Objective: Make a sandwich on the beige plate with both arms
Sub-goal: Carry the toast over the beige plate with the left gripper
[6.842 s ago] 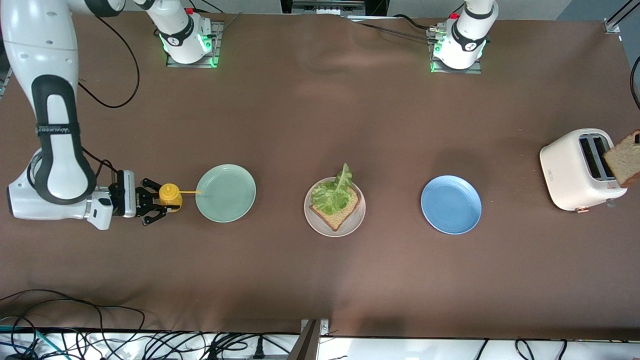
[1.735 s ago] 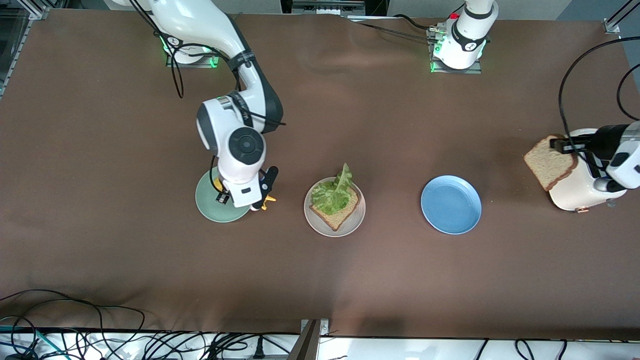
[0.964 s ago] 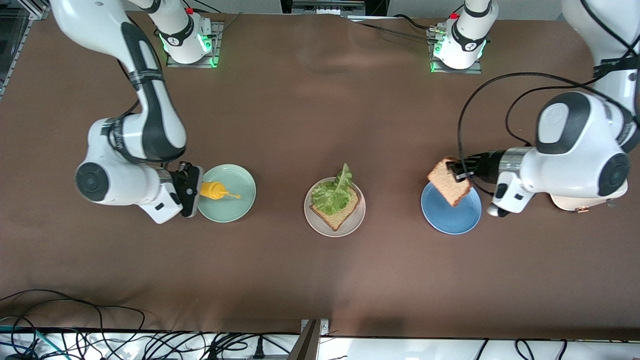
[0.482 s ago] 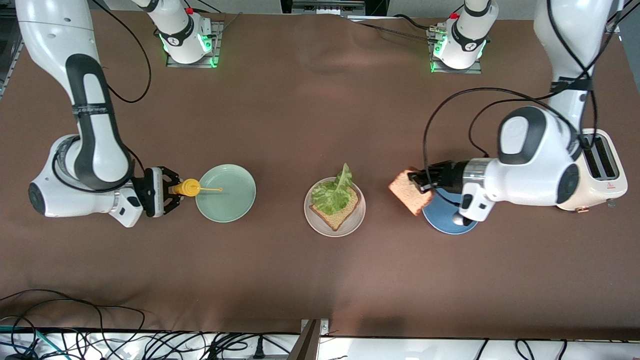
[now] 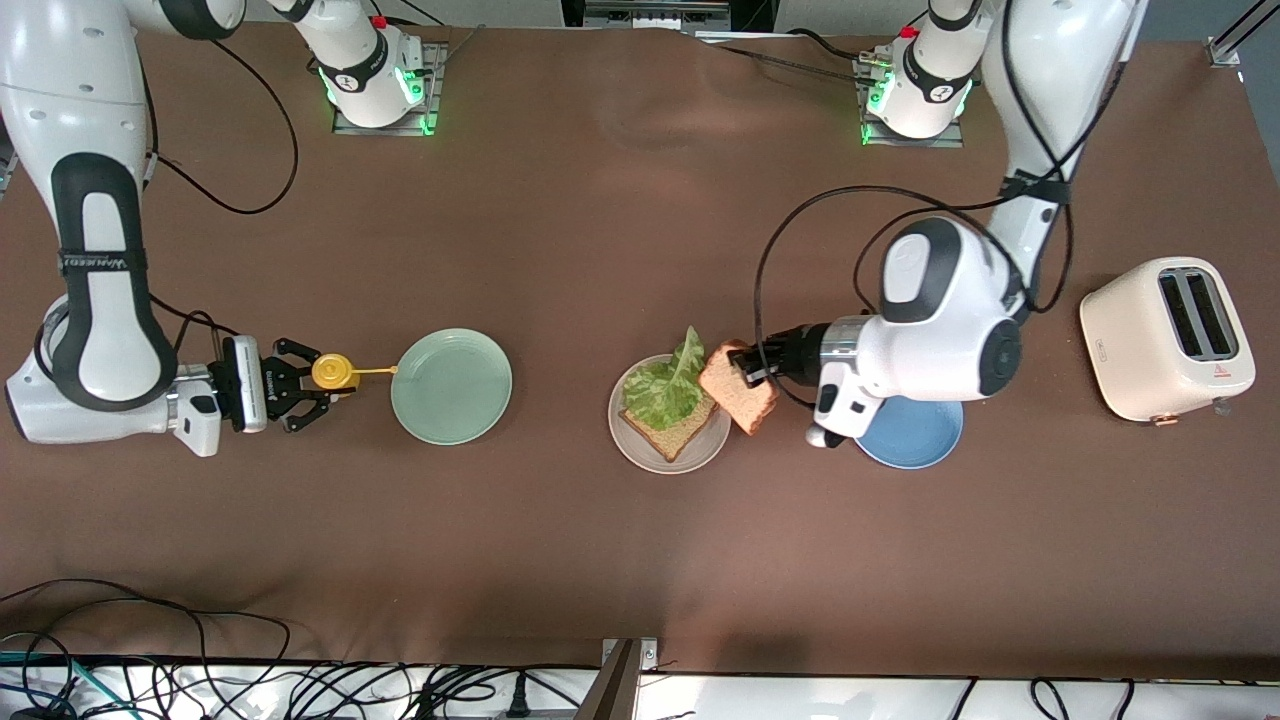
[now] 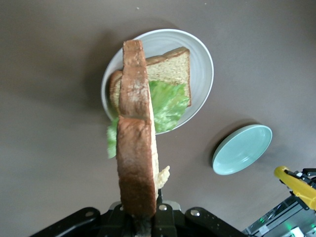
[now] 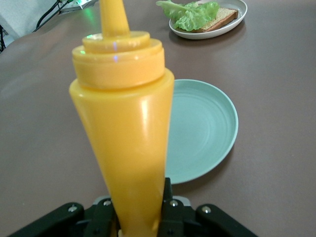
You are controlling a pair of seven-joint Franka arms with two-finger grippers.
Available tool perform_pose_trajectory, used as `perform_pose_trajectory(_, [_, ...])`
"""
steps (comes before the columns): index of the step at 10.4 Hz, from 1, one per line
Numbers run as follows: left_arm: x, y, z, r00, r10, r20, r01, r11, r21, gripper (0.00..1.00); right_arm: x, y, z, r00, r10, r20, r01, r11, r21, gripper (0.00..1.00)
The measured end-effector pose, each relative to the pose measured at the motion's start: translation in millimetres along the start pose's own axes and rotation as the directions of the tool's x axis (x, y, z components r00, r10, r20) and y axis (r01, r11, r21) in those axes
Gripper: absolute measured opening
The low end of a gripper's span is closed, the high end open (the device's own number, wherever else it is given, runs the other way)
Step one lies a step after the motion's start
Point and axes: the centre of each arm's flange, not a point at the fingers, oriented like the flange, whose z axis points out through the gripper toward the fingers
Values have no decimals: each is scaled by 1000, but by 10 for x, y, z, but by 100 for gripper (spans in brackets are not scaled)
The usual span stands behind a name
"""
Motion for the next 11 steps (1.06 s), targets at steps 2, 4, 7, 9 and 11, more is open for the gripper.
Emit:
perform_pose_trajectory(2, [17,70,140,1000,-13,-25,12,999,-41,9,-160,124,113,998,-48,-34,48,999,5,30])
perform_pose_trajectory(4, [-20,171,246,998,-30,-62,25,996,-85,9,-260,207,274,996,-63,-69,64,998,6,30])
perform_pose_trajectory(7, [-160,308,436,996,-33,-88,22,992,-121,9,-363,229,412,993,-76,-90,78,997,15,30])
perform_pose_trajectory(9, [-268,355,656,996,-24,-85,15,994,-108,9,-444,237,515,990,-93,-109,95,995,15,30])
perform_pose_trajectory(11, [-230,361,881,992,-39,-118,25,992,-126,9,-536,235,606,986,-109,-123,112,994,17,30])
